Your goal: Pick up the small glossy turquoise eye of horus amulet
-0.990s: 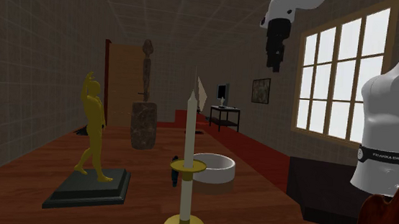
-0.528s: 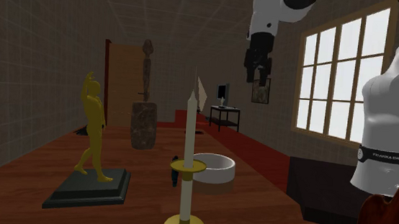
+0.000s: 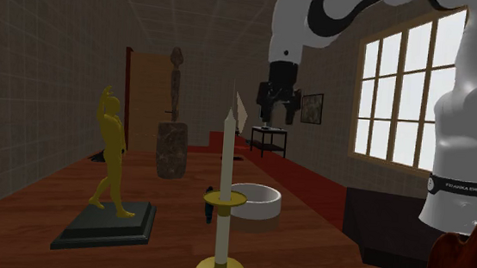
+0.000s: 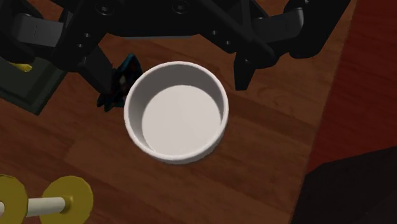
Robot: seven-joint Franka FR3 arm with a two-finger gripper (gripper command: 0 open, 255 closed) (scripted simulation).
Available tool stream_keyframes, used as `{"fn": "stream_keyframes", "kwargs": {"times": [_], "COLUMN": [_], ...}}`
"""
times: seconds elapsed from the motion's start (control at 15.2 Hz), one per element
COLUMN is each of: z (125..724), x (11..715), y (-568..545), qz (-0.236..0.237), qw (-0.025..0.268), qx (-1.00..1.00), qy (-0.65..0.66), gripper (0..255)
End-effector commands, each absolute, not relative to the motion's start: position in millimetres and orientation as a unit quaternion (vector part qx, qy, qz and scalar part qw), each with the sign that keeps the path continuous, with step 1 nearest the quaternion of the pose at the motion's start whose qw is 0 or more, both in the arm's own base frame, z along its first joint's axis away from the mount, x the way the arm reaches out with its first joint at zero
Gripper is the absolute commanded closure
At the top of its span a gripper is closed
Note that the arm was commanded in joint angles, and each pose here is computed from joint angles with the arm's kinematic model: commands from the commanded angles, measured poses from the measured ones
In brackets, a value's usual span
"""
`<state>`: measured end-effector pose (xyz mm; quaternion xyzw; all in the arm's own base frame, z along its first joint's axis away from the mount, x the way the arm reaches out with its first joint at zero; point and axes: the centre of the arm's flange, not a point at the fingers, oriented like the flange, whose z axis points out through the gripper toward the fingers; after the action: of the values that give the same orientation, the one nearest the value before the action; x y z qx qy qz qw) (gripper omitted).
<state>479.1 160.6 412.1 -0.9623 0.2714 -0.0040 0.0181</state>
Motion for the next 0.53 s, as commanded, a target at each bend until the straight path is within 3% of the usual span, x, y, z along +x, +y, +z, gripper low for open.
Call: {"fn": "stream_keyframes", "kwargs": {"times": [0.0,0.46], "z": [394.3,333.1], "x": [498.9,564.9], "y": [172.0,199.5], "qz": [-0.002,0.005], "qw": [0.017,0.012], "qx": [-0.955,-0.929], "qy": [0.295,0.369], "gripper": [0,0]}}
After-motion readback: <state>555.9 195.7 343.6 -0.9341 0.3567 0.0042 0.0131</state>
